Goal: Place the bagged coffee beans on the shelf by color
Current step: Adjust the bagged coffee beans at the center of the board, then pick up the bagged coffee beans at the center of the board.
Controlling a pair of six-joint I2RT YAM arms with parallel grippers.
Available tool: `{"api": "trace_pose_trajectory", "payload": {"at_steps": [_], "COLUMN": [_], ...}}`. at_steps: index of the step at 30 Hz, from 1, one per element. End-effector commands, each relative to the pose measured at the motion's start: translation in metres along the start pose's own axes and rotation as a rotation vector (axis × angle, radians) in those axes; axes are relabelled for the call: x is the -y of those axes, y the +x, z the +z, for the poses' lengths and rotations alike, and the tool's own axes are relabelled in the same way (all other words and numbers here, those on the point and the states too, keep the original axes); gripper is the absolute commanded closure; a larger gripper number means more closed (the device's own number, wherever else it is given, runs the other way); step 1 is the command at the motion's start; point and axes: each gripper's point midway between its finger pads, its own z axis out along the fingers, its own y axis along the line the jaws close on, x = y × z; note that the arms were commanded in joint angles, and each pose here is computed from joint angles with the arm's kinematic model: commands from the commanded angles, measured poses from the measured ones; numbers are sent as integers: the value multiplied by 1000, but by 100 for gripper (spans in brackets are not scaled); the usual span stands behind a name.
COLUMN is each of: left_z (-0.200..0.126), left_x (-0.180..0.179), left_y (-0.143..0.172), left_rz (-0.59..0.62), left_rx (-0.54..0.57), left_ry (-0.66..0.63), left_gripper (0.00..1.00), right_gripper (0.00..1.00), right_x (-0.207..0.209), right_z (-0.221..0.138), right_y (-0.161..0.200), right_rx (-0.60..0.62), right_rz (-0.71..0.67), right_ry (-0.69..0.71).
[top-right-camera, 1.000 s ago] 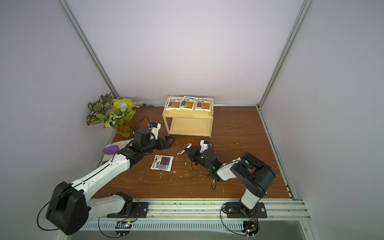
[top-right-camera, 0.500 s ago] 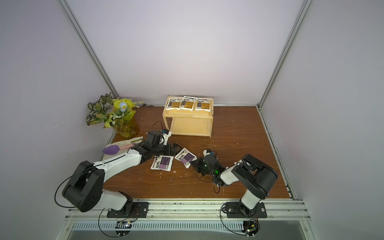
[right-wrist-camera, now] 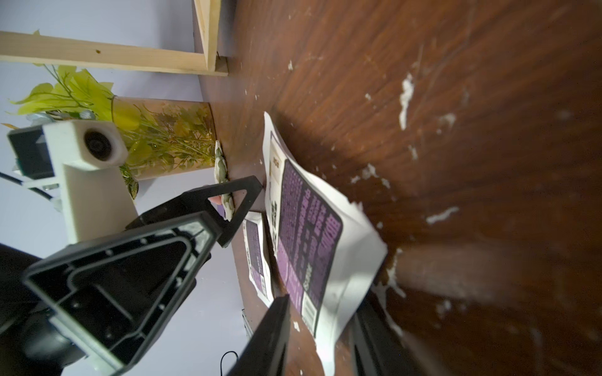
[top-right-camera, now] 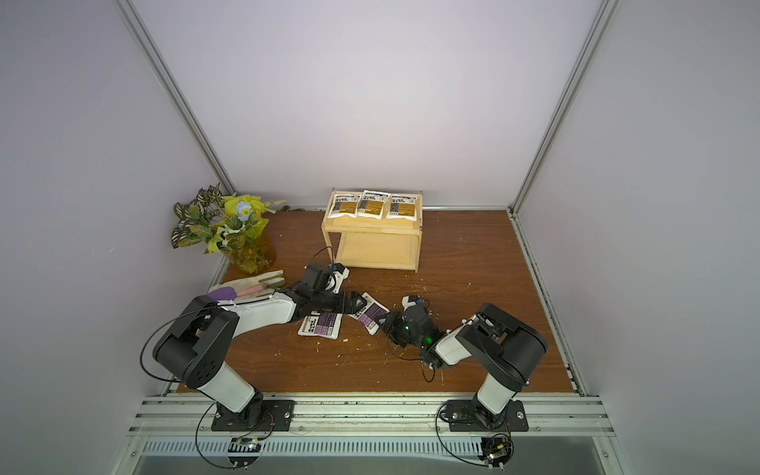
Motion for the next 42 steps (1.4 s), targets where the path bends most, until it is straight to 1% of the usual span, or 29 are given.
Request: {"api": "trace_pose_trajectory", "payload": {"at_steps": [1, 12, 15, 18, 23, 26, 27, 29, 31, 36, 40, 42], "left_z": [4, 10, 11, 10, 6, -1, -5, -15, -30, -84, -121, -135], "left_x": [15, 26, 26, 26, 27, 28, 29, 29, 28, 24, 24, 27], "left_y": [-5, 11, 10, 8, 3, -8, -15, -26, -43, -85, -102, -105], "left_rz": [11, -8, -12, -8, 13, 19, 18, 8, -3, -35, -49, -65], "left_rx": [17, 10, 18, 23, 26, 48, 62, 88, 134, 270, 371, 413], "left_ry": [54, 96, 99, 92, 71, 46, 40, 22, 6, -43, -92, -92], "left_gripper": [0, 1, 0, 0, 1, 0, 0, 0, 0, 0, 0, 0], "right_gripper": [61, 60, 61, 67, 82, 92, 95, 97, 98, 98, 99, 99], "right_x": [0, -10, -12, -13, -7, -4, -3, -7, -15, -45, -74, -88], "right_z": [5, 20, 23, 24, 19, 13, 11, 7, 1, -8, -6, -2], "right_y": [-4, -10, -9, -10, -10, -9, -9, -9, -10, -13, -20, -25], "right_rx": [12, 20, 16, 18, 24, 26, 28, 31, 39, 81, 147, 187], "right_rz": [-4, 45, 42, 42, 45, 45, 71, 77, 84, 75, 56, 53], "right_ry": [3, -81, -91, -97, -87, -90, -97, -126, -166, -252, -285, -298]}}
